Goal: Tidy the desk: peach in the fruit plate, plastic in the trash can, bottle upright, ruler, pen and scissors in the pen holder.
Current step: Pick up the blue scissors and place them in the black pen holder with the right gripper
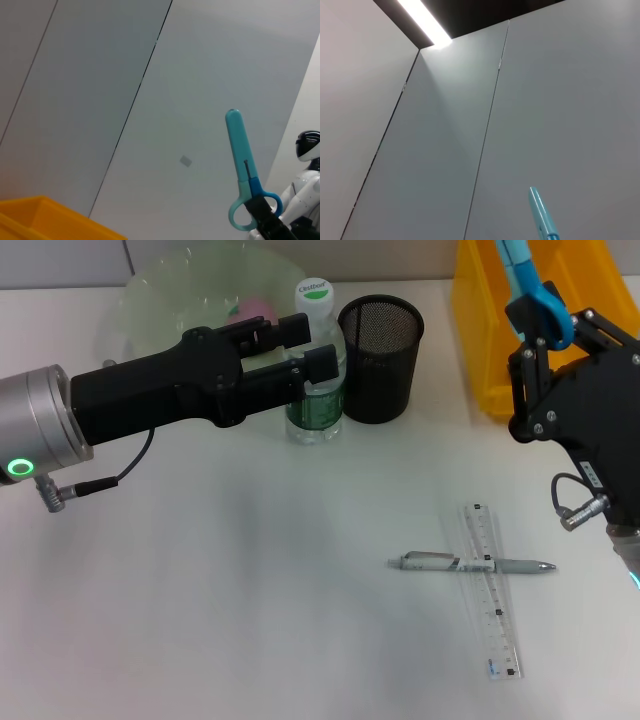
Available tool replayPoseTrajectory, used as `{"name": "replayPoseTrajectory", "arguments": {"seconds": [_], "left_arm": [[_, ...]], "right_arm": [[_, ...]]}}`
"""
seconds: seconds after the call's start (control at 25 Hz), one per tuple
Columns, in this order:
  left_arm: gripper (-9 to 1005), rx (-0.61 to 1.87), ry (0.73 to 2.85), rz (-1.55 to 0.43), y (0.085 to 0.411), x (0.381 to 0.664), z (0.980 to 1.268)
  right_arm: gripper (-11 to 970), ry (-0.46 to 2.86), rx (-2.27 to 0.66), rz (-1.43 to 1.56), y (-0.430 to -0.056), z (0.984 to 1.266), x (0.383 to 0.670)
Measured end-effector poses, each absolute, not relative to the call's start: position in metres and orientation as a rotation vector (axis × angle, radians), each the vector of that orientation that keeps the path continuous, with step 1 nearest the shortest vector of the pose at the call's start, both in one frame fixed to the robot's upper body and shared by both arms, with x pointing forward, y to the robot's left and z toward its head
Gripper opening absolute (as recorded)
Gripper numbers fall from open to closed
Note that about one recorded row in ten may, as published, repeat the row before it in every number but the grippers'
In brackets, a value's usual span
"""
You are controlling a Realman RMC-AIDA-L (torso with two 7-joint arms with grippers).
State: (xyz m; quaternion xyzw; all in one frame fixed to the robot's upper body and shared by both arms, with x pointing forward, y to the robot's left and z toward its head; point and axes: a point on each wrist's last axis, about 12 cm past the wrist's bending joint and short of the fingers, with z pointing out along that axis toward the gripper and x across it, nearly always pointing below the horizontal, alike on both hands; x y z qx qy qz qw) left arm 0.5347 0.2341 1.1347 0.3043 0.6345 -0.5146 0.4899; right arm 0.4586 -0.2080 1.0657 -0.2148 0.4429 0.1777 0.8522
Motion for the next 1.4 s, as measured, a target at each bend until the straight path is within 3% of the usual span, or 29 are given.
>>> {"name": "replayPoseTrajectory", "arguments": {"seconds": [0.52,0.8,1.04,1.4], "left_arm": [[659,0.736,1.546,-1.247,0.233,0.537,1.136],[659,0.729,1.555,-1.243,0.232,0.539,1.135],[659,0.726,1.559,-1.239,0.231,0.54,1.135],[659,0.726,1.564,-1.246,0.229,0.541,1.133]], "right_arm": [[92,0.98,-0.414,0.565,-0.239,1.075,0.477],[94,1.097,-0.526,0.849,-0.271,1.088,0.51],[95,1.282,-0.667,0.884,-0.302,1.12,0.533],[98,1.42,-0.684,0.924,-0.319,1.142,0.537]]}}
